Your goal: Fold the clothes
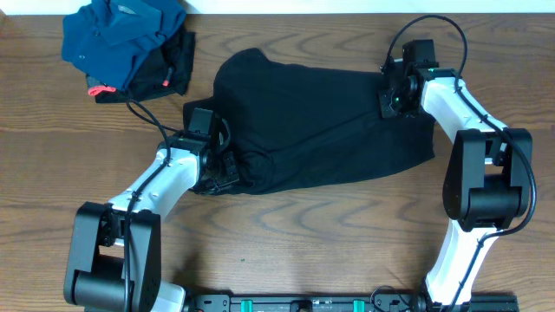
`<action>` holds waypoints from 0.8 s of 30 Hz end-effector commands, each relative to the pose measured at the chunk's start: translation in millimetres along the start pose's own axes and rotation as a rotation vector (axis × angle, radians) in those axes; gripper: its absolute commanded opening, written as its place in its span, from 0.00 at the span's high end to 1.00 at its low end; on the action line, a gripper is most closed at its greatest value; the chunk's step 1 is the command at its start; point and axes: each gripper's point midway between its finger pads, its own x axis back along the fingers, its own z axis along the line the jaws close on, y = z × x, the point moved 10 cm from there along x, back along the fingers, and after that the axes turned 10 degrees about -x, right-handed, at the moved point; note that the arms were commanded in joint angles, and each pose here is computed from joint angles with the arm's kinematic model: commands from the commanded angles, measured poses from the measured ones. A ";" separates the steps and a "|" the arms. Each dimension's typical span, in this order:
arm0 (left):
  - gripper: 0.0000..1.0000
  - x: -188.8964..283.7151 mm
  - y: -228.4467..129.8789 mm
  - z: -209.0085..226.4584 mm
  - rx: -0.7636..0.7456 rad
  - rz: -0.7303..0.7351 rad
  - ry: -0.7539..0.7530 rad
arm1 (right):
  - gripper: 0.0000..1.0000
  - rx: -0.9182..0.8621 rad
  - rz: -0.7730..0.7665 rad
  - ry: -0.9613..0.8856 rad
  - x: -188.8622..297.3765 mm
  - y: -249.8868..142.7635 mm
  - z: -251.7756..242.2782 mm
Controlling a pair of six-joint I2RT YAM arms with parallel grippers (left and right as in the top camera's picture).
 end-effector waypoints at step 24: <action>0.94 40.6 -8.1 -6.1 -0.091 -0.095 -0.021 | 0.99 -0.288 0.053 -0.069 172.7 -45.6 8.4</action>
